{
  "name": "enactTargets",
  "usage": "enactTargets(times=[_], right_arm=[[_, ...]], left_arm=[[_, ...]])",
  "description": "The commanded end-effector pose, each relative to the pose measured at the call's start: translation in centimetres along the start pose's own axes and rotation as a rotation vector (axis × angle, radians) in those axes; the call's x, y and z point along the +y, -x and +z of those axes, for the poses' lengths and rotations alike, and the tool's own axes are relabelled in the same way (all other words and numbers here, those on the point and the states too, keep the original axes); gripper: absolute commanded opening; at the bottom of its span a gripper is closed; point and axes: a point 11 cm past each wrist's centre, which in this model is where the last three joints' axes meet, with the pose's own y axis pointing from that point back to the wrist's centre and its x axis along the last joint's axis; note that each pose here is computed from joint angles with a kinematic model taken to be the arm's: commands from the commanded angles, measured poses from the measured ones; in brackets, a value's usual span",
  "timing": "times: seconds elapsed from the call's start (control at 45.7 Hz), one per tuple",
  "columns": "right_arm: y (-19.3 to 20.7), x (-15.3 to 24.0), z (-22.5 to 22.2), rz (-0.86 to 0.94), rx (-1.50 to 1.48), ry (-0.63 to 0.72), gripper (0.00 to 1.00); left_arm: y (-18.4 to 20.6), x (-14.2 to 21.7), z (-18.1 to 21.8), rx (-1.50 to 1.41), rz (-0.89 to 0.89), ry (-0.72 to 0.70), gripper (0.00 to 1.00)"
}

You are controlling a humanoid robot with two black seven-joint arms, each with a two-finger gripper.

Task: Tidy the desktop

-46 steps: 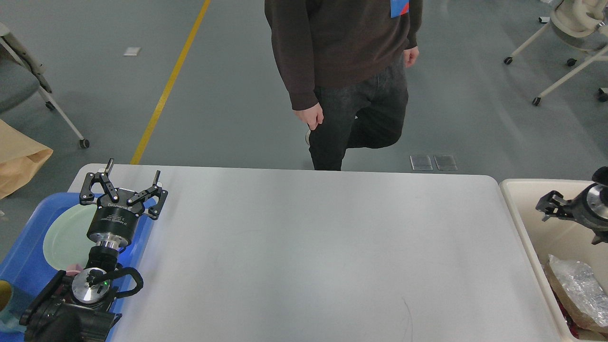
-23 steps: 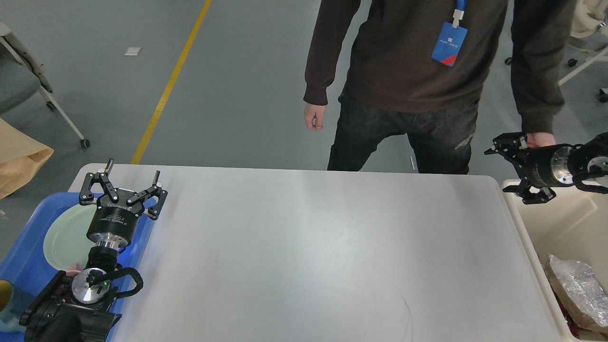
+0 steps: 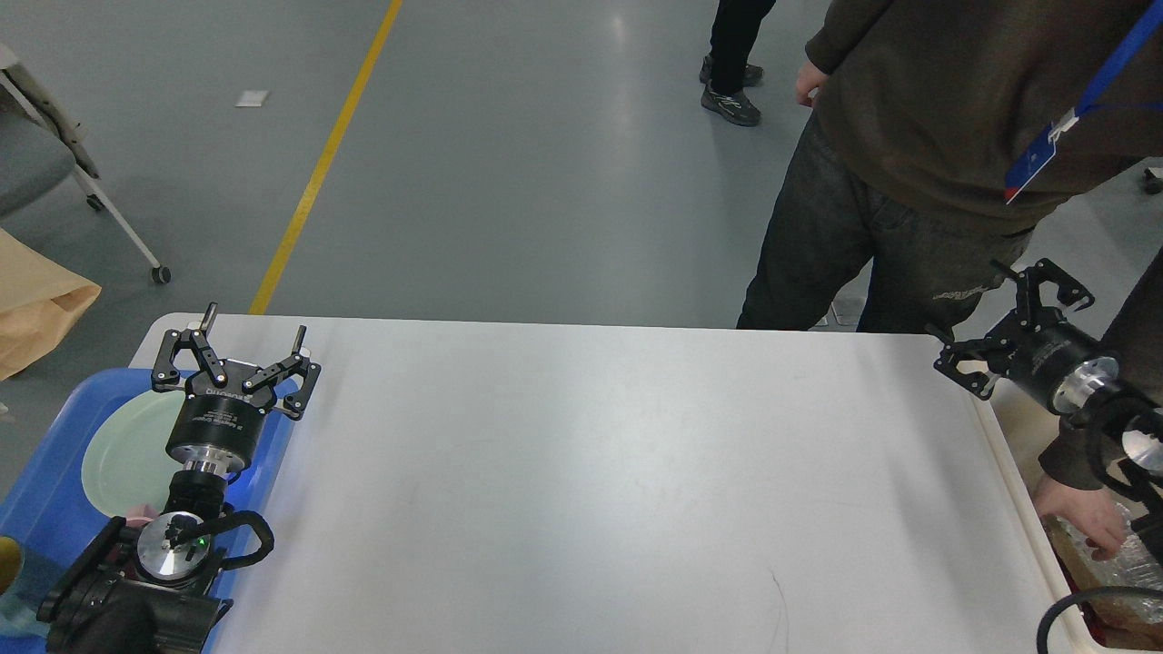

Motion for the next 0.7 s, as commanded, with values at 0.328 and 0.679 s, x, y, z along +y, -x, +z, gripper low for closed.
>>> enactTargets(times=[0.328, 0.679], right_arm=[[-1.7, 2.0, 5.1, 0.123, -0.01, -0.383, 1.0], [1.7, 1.3, 6.4, 0.015, 0.042, -0.382, 1.0]], left_arm=[[0.0, 0.0, 0.0, 0.0, 0.0, 0.0, 0.96], [0.0, 0.0, 0.0, 0.0, 0.0, 0.0, 0.96]])
